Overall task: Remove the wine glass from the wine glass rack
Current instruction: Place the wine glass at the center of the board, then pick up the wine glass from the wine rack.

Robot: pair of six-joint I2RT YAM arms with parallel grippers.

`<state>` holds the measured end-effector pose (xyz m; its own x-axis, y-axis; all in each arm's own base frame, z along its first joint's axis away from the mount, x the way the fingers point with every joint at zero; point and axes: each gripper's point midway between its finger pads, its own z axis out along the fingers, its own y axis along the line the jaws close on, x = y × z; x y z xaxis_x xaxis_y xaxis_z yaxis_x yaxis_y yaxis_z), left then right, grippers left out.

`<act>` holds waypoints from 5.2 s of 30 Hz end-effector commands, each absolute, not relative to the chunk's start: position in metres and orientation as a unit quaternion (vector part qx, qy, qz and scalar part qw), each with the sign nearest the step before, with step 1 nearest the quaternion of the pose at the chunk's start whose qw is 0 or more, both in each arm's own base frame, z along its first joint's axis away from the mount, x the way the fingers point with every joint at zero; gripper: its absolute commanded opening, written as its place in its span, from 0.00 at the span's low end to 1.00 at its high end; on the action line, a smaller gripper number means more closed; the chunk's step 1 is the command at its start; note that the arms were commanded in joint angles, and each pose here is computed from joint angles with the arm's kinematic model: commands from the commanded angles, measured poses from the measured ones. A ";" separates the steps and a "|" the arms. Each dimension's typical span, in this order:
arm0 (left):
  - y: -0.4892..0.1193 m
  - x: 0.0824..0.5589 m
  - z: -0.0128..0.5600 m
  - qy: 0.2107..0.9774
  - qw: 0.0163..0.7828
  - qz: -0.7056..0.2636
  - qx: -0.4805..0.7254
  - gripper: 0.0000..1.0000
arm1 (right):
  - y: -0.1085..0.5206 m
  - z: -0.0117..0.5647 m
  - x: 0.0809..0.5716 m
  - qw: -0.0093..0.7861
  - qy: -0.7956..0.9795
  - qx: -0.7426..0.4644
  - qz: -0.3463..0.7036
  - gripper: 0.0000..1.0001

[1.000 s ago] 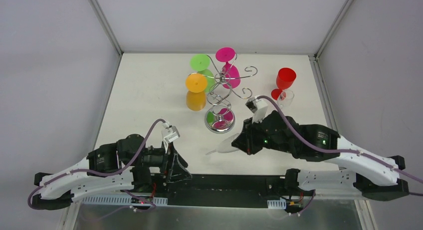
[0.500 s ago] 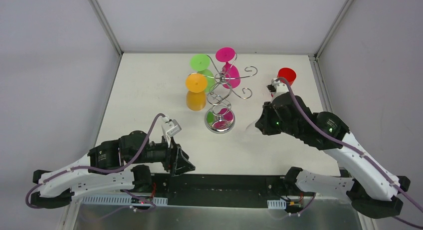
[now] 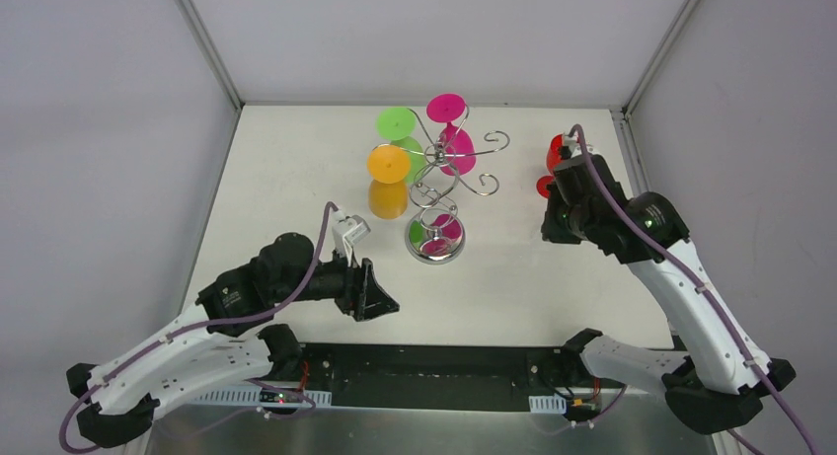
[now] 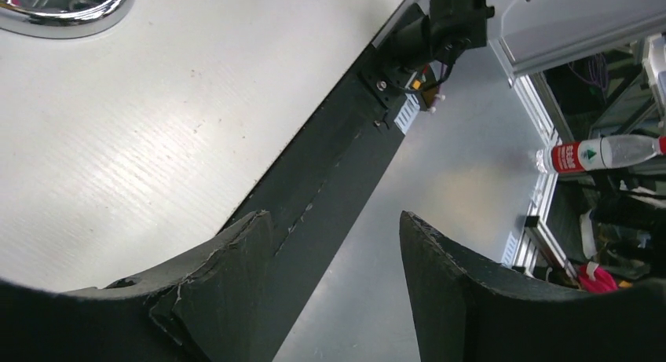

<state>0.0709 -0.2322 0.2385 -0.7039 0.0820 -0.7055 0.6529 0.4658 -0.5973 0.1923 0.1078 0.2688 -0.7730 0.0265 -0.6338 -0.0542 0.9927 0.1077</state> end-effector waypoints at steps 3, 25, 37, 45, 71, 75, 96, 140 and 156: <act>-0.234 0.082 0.252 0.777 0.310 -0.498 0.230 0.62 | 0.072 0.269 0.200 0.322 0.947 0.017 -0.004 0.00; -0.203 0.178 0.263 0.834 0.340 -0.430 0.059 0.52 | 0.018 0.231 0.236 0.250 0.957 0.123 -0.082 0.00; -0.179 0.210 0.275 0.833 0.345 -0.433 -0.014 0.56 | 0.013 0.226 0.252 0.243 0.956 0.143 -0.084 0.00; -0.167 0.226 0.279 0.831 0.350 -0.429 -0.047 0.59 | 0.012 0.215 0.257 0.242 0.955 0.147 -0.086 0.01; -0.160 0.255 0.310 0.814 0.362 -0.447 -0.078 0.61 | 0.013 0.226 0.257 0.268 0.948 0.153 -0.074 0.34; -0.160 0.257 0.317 0.811 0.367 -0.449 -0.078 0.61 | 0.007 0.238 0.254 0.281 0.943 0.156 -0.083 0.38; -0.165 0.270 0.373 0.766 0.379 -0.502 -0.131 0.60 | 0.016 0.282 0.241 0.352 0.923 0.154 -0.028 0.42; -0.203 0.263 0.394 0.722 0.298 -0.609 -0.139 0.48 | 0.041 0.302 0.233 0.387 0.911 0.134 0.050 0.41; -0.208 0.266 0.393 0.726 0.296 -0.607 -0.134 0.43 | 0.041 0.296 0.233 0.383 0.913 0.131 0.049 0.41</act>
<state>0.2664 -0.2036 0.3799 -0.7936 -0.5671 -0.2205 0.0988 0.2375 -0.9664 0.2326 0.0397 0.2887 -0.6970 0.2791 -0.6605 0.2193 0.9600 0.1743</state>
